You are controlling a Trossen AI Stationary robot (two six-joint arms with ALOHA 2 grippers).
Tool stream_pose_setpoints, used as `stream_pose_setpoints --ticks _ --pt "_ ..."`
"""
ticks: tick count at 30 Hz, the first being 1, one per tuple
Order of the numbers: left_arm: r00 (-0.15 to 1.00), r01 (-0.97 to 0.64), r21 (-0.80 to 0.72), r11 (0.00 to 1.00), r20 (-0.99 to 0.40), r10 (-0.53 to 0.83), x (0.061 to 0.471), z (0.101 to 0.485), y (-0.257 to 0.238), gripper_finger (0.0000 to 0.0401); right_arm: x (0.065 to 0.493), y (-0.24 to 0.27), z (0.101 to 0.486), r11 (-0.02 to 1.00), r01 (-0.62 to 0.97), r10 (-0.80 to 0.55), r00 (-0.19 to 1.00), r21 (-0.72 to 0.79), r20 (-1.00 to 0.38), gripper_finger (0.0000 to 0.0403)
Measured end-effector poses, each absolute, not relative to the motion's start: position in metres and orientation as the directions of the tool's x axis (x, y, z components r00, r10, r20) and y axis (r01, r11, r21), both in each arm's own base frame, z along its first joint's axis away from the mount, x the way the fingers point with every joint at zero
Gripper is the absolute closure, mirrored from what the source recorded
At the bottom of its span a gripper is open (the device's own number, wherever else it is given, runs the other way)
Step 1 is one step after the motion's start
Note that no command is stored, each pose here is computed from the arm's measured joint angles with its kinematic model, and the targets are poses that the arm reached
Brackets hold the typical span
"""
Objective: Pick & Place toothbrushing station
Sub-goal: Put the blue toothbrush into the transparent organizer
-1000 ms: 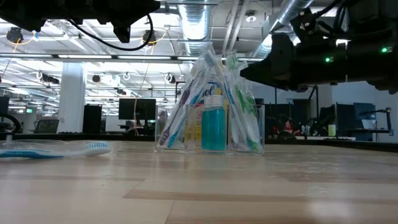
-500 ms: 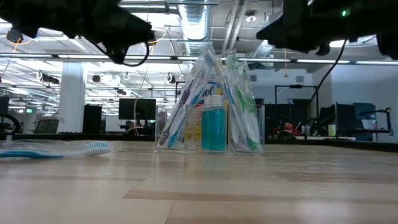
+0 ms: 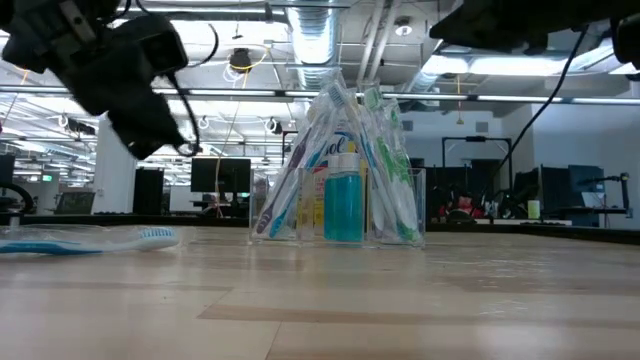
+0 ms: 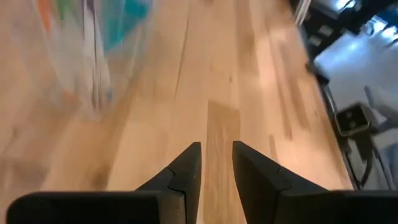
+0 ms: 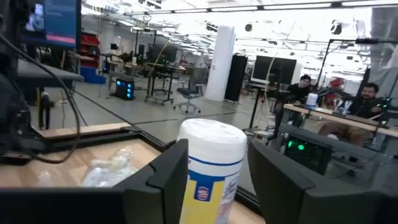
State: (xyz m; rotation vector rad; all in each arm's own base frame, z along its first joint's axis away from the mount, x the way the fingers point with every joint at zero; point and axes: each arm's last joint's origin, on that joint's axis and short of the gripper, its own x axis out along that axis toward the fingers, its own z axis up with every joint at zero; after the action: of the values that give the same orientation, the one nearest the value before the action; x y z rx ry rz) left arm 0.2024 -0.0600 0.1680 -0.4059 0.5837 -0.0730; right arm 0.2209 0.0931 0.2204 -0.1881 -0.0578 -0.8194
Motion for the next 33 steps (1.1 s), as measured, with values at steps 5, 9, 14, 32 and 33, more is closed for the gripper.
stream_pose_setpoints --ticks 5,9,14,32,33 --pt "0.787 -0.079 -0.435 0.897 -0.58 -0.212 0.194 0.16 -0.069 0.0313 0.221 0.093 0.218 0.642 0.747 -0.742 0.662 -0.173 0.101 0.025" --pt "0.759 -0.092 -0.474 0.876 -0.602 -0.246 0.185 0.151 -0.077 0.0296 0.222 0.093 0.217 0.638 0.747 -0.745 0.66 -0.189 0.095 0.025" --pt "0.74 -0.146 -0.483 0.863 -0.633 -0.229 0.175 0.14 -0.081 0.0255 0.222 0.093 0.217 0.638 0.747 -0.745 0.66 -0.188 0.095 0.0248" --pt "0.689 -0.259 -0.421 0.869 -0.711 -0.139 0.175 0.116 -0.089 0.0236 0.222 0.093 0.217 0.638 0.747 -0.745 0.66 -0.188 0.095 0.0251" --pt "0.678 -0.27 -0.414 0.869 -0.723 -0.133 0.175 0.113 -0.089 0.0236 0.222 0.093 0.217 0.638 0.747 -0.745 0.66 -0.188 0.095 0.0252"
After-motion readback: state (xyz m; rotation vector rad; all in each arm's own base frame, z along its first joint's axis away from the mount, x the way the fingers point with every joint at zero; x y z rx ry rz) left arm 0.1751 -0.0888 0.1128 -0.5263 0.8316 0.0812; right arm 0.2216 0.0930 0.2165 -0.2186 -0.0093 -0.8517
